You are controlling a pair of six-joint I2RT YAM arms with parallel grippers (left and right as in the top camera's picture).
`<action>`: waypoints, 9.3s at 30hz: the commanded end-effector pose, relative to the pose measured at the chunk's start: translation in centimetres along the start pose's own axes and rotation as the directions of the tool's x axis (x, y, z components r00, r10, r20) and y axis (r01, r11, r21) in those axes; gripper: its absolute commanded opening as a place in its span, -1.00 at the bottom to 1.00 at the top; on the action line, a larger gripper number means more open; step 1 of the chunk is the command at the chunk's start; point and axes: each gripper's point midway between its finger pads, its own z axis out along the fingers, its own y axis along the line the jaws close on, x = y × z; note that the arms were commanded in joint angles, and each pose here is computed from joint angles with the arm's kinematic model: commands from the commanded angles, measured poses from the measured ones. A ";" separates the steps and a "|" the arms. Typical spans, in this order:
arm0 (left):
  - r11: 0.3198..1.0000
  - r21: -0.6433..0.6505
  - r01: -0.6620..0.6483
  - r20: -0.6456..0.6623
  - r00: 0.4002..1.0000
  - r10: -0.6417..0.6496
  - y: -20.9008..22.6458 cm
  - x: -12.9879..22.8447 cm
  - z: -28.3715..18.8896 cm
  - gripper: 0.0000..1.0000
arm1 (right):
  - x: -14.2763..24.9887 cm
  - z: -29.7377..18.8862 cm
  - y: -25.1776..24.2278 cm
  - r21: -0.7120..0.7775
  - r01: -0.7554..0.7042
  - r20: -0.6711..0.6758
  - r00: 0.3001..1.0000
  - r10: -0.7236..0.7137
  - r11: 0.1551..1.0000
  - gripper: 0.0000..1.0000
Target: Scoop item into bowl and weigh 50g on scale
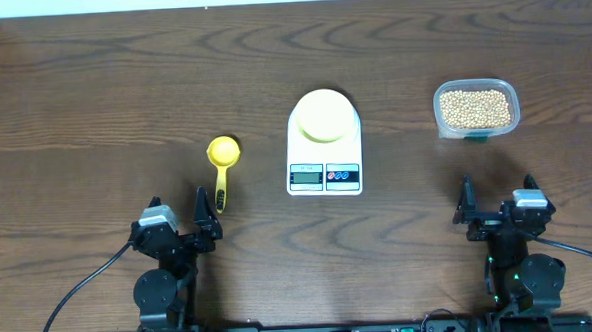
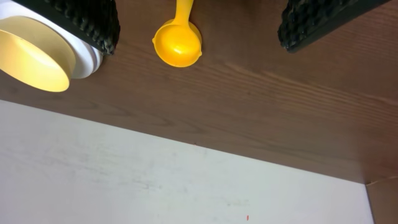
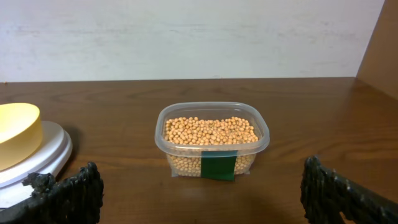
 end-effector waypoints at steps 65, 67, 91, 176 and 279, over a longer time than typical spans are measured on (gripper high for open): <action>0.999 -0.042 -0.020 -0.044 0.999 0.018 1.0 1.6 0.1 0.70 | -0.1 -0.1 0.2 -0.008 0.009 0.005 1.000 -0.009 1.000 0.99; 0.999 -0.042 -0.020 -0.044 0.999 0.018 1.0 1.6 0.1 0.68 | -0.1 -0.1 0.2 -0.008 0.009 0.005 1.000 -0.009 1.000 0.99; 0.999 -0.042 -0.019 -0.041 0.999 0.018 0.9 1.5 0.1 0.68 | -0.1 -0.1 0.2 -0.008 0.009 0.005 1.000 -0.009 1.000 0.98; 0.998 -0.055 -0.028 -0.095 0.995 0.023 -0.2 -3.7 0.1 0.68 | -0.1 -0.1 0.2 -0.008 0.009 0.005 1.000 -0.009 1.000 0.99; 0.977 0.065 -0.203 -0.774 0.608 0.178 -0.5 2.2 13.5 0.68 | -0.1 -0.1 0.2 -0.008 0.009 0.005 1.000 -0.009 1.000 0.98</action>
